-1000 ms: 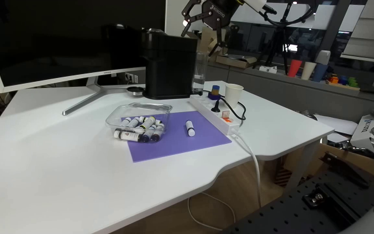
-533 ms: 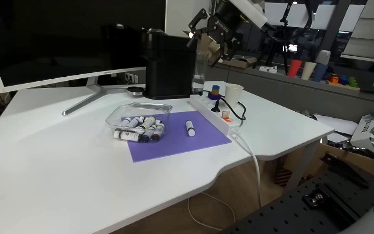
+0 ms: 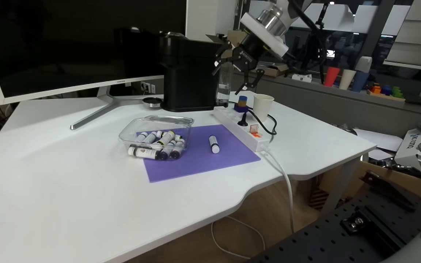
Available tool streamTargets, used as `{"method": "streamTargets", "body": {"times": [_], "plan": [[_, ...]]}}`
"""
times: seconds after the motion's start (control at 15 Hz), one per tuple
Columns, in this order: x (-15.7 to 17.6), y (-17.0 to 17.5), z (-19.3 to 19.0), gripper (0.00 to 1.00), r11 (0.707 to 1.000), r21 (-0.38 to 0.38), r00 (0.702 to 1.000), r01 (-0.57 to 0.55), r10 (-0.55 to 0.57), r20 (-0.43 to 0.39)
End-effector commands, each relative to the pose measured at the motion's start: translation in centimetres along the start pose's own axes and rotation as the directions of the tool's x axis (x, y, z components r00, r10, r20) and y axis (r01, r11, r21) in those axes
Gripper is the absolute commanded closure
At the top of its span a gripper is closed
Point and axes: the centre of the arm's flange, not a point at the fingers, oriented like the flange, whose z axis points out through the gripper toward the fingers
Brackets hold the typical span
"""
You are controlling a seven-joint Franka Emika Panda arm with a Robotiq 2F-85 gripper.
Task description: Close the clear container
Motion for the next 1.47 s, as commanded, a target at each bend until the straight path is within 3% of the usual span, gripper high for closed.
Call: {"method": "streamTargets", "body": {"times": [0.0,0.13,0.53,0.8,1.4], "plan": [[4.6,-2.0,3.5,0.0,1.0,-0.02,0.997,-0.013,0.014,0.078],[5.3,-2.8,6.0,0.0,0.999,-0.044,0.995,-0.004,0.009,0.104],[6.0,-5.5,13.0,0.0,0.996,-0.088,0.999,0.0,0.003,0.033],[4.5,-5.0,13.6,0.0,0.996,-0.086,1.0,0.015,-0.013,0.027],[4.9,-4.4,16.9,0.0,0.995,-0.088,0.999,0.051,-0.05,0.013]]}}
